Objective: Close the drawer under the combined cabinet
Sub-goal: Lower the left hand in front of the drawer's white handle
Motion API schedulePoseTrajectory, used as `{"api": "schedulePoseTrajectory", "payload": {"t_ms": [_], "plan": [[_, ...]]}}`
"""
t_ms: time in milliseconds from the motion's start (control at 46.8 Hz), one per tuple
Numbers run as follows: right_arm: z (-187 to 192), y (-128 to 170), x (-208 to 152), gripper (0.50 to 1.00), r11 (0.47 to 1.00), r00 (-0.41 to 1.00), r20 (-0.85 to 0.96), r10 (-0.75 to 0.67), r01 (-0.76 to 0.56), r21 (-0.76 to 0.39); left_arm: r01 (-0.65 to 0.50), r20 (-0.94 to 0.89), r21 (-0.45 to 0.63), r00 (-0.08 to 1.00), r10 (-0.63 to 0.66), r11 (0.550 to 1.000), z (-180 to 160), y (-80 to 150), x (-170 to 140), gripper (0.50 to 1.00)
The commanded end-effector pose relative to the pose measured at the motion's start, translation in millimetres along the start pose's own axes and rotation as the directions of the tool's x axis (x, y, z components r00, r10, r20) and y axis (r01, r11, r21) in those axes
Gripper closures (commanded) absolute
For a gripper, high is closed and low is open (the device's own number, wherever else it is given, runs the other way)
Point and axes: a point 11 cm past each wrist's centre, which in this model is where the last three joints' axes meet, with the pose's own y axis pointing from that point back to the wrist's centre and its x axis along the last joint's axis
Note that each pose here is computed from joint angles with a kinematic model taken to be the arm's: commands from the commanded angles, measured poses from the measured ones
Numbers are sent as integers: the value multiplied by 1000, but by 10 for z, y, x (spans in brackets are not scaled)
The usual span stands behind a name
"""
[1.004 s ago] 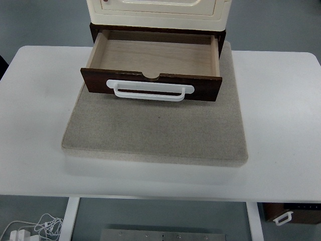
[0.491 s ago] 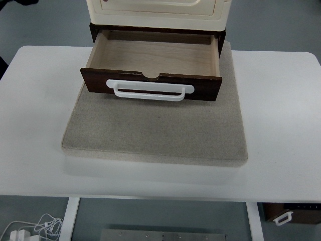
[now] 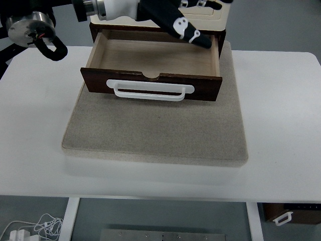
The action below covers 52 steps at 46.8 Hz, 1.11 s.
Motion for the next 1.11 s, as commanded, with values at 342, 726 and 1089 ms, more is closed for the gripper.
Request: {"api": "schedulePoseTrajectory", "payload": {"t_ms": [342,726,1089], "plan": [[-1,0,0,548,1000,1000,1,0,0,0,202,106,232,967,-231,951,-490,-103,-660,504],[-1,0,0,548,1000,1000,1,0,0,0,302,41,479,930,-365,824,-983,56,-884,504],[-1,0,0,548,1000,1000,1,0,0,0,281,7,612,933,-361,739,-1225,169,-780,504]]}}
